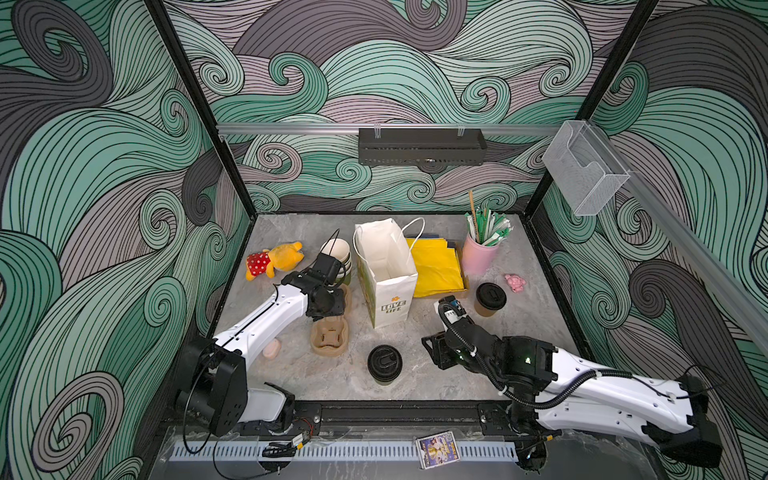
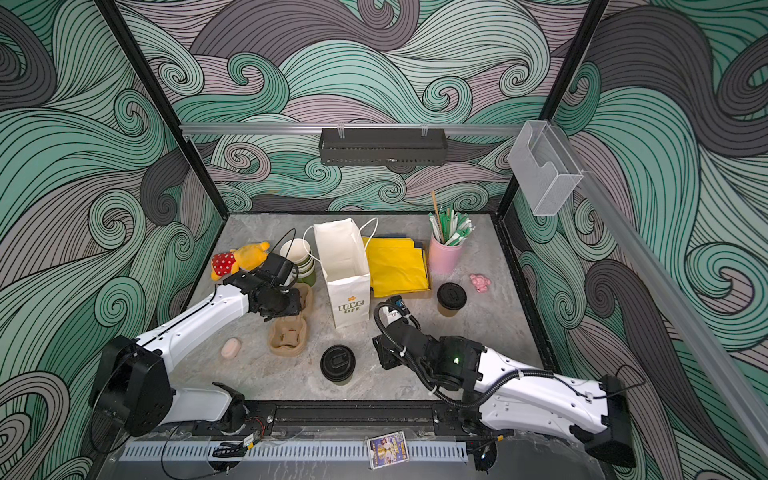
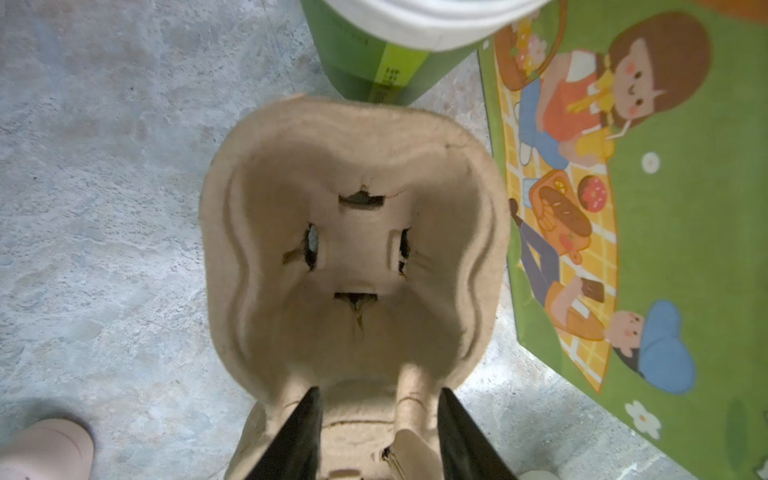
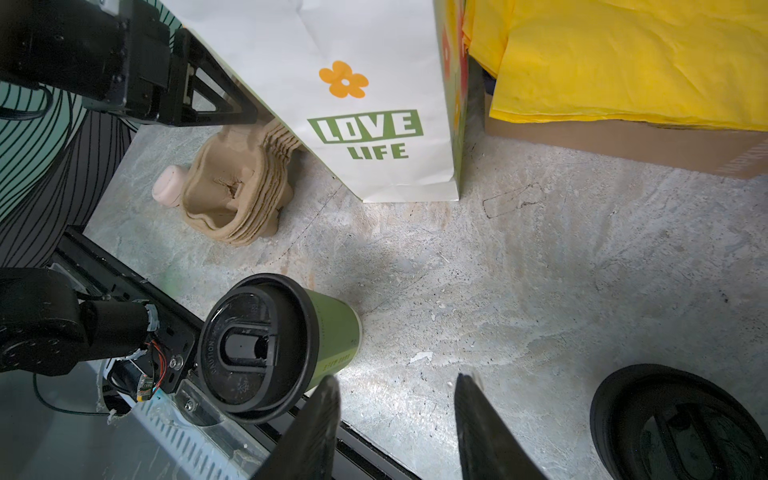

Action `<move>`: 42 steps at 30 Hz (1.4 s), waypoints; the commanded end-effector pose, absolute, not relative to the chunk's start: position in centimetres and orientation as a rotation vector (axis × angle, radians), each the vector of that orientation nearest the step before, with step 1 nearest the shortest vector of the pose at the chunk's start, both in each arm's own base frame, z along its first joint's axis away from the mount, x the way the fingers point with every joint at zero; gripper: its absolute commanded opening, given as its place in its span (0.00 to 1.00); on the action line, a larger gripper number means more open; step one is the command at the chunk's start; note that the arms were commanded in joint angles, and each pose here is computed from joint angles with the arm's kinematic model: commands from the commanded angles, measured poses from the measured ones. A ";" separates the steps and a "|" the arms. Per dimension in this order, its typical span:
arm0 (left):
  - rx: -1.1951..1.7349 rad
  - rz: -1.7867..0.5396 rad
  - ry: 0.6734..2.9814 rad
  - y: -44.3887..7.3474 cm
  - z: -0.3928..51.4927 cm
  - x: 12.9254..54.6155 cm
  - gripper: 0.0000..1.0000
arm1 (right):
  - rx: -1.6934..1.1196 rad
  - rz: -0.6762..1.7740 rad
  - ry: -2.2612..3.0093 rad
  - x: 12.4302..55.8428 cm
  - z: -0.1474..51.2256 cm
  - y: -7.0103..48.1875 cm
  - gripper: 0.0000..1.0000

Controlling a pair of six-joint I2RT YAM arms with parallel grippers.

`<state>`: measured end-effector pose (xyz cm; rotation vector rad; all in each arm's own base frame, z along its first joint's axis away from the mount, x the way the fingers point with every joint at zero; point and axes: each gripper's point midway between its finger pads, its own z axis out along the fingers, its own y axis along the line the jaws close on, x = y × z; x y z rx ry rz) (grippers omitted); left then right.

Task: Pack the takeout coffee
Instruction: 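Set the lidded green cup down with the left gripper and reach toward the pulp carrier, then grip the top brown pulp carrier with the left gripper and lift it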

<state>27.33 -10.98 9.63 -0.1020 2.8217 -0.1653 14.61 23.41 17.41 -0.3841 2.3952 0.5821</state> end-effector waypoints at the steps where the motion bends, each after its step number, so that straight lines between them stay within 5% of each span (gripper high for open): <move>1: -0.093 -0.135 2.829 -10.5 10.0 27.4 0.46 | -0.359 0.562 2.391 14.8 17.6 22.7 0.47; 42: -0.072 -0.013 2.897 -9.4 8.5 26.5 0.36 | -0.356 0.552 2.401 14.8 17.1 22.6 0.49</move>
